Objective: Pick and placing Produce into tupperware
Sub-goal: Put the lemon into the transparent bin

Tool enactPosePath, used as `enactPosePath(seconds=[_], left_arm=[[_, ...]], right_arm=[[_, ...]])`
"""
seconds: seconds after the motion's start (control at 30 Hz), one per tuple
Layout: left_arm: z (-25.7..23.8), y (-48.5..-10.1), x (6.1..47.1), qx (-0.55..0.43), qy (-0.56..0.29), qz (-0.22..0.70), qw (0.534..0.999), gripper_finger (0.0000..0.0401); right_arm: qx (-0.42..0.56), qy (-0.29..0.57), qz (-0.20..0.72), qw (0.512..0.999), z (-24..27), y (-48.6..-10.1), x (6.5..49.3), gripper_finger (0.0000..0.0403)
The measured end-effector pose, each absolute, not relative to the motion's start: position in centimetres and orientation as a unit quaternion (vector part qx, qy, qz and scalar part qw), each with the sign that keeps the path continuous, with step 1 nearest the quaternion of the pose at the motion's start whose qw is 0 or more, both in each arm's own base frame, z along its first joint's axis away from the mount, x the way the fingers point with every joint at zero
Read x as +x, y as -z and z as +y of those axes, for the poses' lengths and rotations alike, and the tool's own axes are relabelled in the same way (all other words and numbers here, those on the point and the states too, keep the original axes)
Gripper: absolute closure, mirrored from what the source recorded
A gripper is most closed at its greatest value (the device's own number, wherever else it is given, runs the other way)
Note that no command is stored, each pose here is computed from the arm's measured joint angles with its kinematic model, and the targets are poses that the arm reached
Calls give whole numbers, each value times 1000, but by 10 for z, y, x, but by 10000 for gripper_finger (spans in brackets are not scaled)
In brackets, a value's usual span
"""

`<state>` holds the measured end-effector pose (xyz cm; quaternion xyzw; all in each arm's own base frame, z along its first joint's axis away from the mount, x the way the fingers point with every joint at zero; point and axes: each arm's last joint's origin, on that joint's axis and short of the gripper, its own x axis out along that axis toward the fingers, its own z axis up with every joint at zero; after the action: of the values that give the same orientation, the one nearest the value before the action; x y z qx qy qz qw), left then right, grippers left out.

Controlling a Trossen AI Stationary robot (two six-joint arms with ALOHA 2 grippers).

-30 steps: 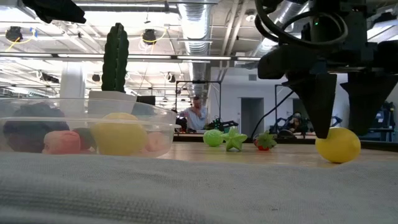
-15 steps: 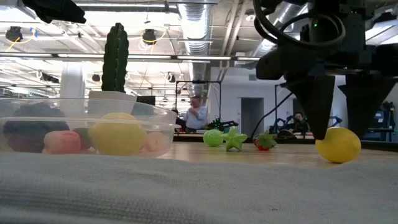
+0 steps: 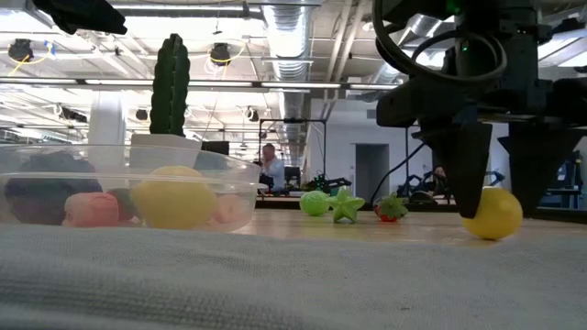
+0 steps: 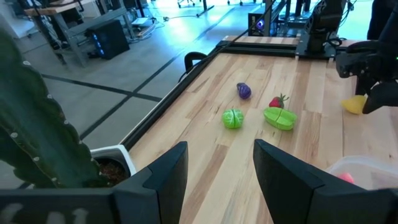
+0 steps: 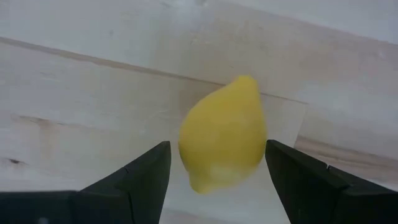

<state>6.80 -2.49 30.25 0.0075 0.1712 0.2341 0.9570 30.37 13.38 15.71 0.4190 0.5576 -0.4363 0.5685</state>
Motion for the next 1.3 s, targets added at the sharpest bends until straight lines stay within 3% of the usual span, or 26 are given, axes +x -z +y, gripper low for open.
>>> enactPosePath(seconds=[0.93,1.3], left_arm=[[-25,-303,68,1,-234,168,958,227],[-25,-303,68,1,-234,168,958,227]], right_arm=[[405,425,568,577,127,-157,306,118],[407,422,567,578,127,-158,307,171]])
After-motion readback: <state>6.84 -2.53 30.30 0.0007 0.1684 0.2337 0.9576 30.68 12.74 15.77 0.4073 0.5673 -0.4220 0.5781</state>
